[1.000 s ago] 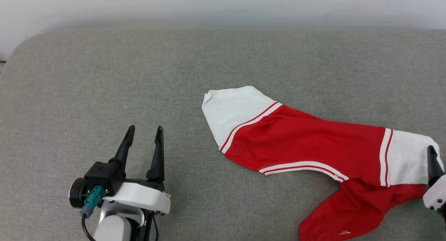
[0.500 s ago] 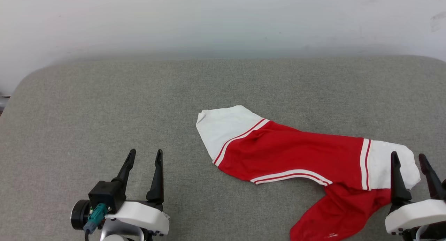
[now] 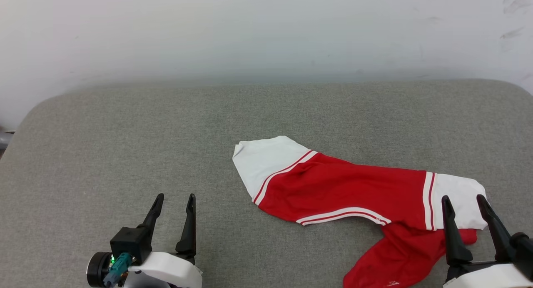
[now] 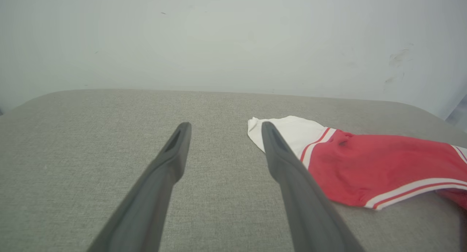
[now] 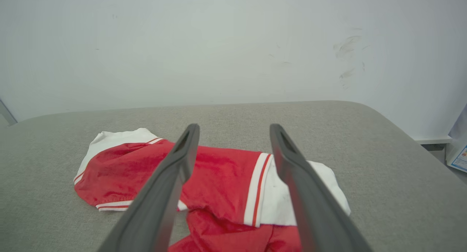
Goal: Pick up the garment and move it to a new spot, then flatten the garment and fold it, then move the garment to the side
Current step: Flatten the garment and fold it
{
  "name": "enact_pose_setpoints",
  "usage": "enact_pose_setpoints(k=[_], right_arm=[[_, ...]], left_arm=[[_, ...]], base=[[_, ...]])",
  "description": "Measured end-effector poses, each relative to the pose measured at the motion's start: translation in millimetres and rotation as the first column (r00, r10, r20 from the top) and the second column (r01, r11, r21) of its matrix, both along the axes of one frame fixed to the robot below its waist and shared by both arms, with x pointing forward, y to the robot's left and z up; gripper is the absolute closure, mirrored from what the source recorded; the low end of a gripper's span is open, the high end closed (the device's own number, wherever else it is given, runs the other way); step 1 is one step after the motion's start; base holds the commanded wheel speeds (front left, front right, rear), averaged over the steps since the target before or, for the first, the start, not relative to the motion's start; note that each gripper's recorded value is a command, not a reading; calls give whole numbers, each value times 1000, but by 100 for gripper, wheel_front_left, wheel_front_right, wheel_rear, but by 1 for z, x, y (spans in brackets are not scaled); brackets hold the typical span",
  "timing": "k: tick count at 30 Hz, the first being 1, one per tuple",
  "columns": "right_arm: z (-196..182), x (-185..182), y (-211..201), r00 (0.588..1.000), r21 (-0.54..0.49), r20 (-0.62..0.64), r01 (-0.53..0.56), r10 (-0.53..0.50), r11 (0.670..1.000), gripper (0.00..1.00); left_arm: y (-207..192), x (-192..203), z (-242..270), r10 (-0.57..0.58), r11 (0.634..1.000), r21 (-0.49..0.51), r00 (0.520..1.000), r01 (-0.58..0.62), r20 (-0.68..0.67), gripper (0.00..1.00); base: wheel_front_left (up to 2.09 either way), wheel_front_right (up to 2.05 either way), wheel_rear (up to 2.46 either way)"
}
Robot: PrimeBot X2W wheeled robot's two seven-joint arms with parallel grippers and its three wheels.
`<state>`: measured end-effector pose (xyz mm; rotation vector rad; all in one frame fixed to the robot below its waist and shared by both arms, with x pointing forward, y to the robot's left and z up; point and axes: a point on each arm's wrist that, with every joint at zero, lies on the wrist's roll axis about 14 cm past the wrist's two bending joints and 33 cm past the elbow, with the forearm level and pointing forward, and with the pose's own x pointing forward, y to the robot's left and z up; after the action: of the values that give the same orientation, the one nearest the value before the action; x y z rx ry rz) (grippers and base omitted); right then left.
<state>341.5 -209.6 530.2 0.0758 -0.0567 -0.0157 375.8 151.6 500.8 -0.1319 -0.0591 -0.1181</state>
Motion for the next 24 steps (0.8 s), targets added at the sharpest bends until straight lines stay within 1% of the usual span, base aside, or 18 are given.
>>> enact_pose_setpoints(k=[3, 6, 9, 11, 13, 15, 17, 20, 21, 24], right_arm=[[4, -2, 4, 1000, 0, 5, -12, 12, 1000, 0], [3, -3, 6, 1000, -5, -7, -17, 17, 1000, 0], [1, -1, 8, 999, -30, -28, -24, 23, 999, 0], [-2, 1, 9, 999, -37, -43, -30, 28, 999, 0], [-5, 4, 11, 998, -53, -60, -35, 32, 998, 0], [-8, 6, 11, 997, -55, -72, -37, 33, 998, 0], [-8, 10, 9, 997, -58, -75, -31, 26, 998, 0], [-14, 13, 4, 996, -60, -93, -16, 11, 998, 0], [-15, 14, 3, 995, -60, -100, -13, 7, 998, 0], [-18, 18, -1, 994, -59, -108, -2, -4, 998, 0]], left_arm=[[-3, 0, -2, -10, 1000, 6, 1000, 10, -13, 0], [-12, 1, -9, -49, 998, 38, 998, 51, -49, 0], [-41, 6, -11, -153, 983, 87, 984, 161, -86, 0], [-67, 8, -11, -238, 963, 104, 965, 249, -110, 0], [-95, 8, -12, -325, 933, 117, 936, 341, -137, 0], [-123, 5, -14, -409, 894, 126, 898, 431, -164, 0], [-150, -1, -19, -488, 846, 133, 851, 516, -196, 0], [-190, -18, -27, -616, 744, 132, 749, 655, -244, 0], [-201, -25, -32, -652, 703, 131, 708, 698, -271, 0], [-223, -43, -49, -724, 592, 118, 590, 797, -358, 0]], base=[[0, 0, 0], [0, 0, 0], [0, 0, 0], [0, 0, 0], [0, 0, 0], [0, 0, 0], [0, 0, 0], [0, 0, 0], [0, 0, 0], [0, 0, 0]])
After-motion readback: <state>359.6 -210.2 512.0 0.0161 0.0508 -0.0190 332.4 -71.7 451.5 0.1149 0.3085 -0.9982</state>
